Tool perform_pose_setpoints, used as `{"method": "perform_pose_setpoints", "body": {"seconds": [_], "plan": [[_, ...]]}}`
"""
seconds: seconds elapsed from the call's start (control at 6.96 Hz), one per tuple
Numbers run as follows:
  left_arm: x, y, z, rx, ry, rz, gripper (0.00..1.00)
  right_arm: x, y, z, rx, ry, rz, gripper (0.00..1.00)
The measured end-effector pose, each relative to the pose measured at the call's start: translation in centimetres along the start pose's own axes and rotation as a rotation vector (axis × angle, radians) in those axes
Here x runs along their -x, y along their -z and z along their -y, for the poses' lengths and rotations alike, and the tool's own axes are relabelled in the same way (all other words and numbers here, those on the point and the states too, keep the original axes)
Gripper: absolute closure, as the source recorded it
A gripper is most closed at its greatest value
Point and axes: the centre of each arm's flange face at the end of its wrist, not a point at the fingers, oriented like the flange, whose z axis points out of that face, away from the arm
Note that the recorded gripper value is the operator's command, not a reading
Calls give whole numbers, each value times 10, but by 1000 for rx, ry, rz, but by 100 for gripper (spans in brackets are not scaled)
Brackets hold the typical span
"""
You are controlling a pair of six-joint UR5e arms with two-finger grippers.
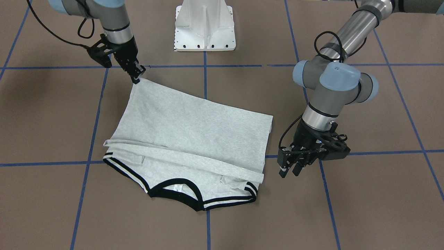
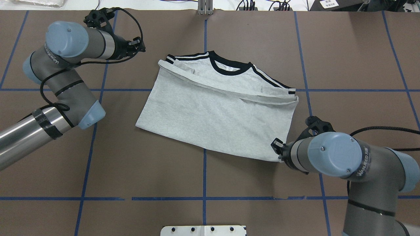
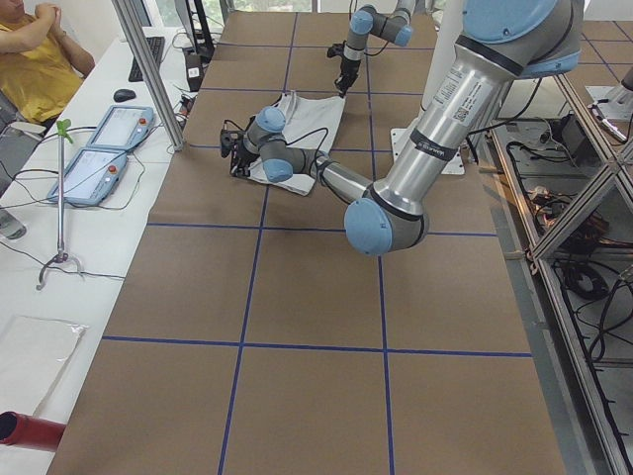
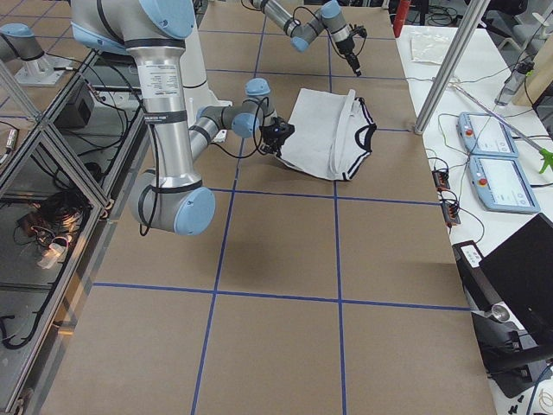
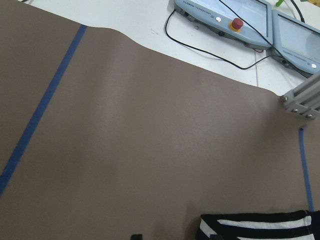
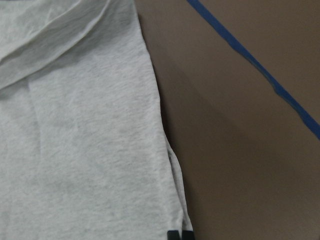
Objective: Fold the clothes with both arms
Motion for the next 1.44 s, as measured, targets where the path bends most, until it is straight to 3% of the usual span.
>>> {"method": "perform_pose_setpoints", "body": {"seconds": [0.43, 0.72, 0.86, 1.15, 1.44], "plan": [[-5, 48, -63, 169, 22, -98, 19, -54, 46, -106, 156, 141, -135, 100], [-13, 64, -100, 240, 104, -114, 15, -93, 57, -149, 181, 215, -258, 0], [-16, 67, -119, 274, 167, -110, 13, -104, 58, -161, 177, 216, -285, 0], [-17, 69, -162, 346, 291, -66, 13, -100, 60, -160, 150, 174, -269, 0], [-4, 78, -213, 419, 390, -11, 13, -54, 73, -127, 114, 74, -172, 0]]}}
